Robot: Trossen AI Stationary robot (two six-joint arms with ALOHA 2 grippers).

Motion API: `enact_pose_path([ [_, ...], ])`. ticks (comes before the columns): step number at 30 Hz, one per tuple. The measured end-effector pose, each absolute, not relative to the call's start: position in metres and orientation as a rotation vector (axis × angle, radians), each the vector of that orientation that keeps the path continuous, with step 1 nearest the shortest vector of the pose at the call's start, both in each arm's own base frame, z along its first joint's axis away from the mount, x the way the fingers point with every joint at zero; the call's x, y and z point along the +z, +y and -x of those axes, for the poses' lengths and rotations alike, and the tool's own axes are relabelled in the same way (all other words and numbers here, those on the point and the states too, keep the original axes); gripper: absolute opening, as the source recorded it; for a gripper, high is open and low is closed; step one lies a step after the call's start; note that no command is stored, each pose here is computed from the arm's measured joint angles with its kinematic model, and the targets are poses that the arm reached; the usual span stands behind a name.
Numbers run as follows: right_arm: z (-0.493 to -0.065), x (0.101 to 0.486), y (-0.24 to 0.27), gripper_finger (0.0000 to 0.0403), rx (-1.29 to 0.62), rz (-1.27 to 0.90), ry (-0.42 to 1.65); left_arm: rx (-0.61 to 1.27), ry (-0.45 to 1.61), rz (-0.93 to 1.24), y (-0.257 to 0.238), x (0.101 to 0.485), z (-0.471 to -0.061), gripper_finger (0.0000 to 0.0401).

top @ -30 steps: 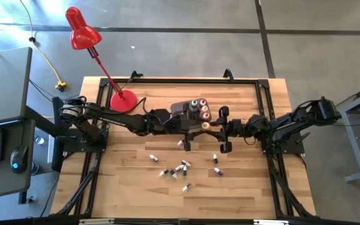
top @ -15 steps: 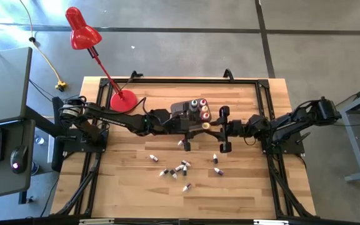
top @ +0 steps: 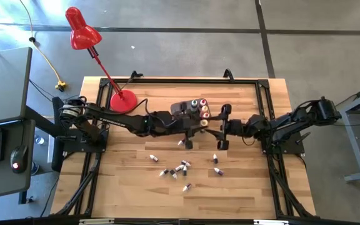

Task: Pick & Place food coloring
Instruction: Put the large yellow food coloring bottle into the black bin

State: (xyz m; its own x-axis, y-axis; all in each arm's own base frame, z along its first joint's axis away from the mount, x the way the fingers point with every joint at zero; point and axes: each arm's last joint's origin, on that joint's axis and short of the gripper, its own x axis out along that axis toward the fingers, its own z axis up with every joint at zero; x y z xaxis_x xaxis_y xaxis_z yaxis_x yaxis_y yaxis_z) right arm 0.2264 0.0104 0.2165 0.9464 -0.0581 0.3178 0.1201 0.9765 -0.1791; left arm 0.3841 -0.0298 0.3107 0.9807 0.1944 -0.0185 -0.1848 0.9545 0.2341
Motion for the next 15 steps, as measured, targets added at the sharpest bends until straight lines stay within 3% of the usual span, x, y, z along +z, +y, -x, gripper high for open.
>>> enact_pose_path([
  [9,-0.214,0.225,0.006,0.0211,-0.657,0.334,-0.191,0.501,0.278,-0.200,-0.015,0.276,-0.387,0.0105],
  [15,-0.198,0.240,0.023,0.0210,-0.737,0.350,-0.178,0.610,0.286,-0.112,0.017,0.230,-0.413,0.0105],
])
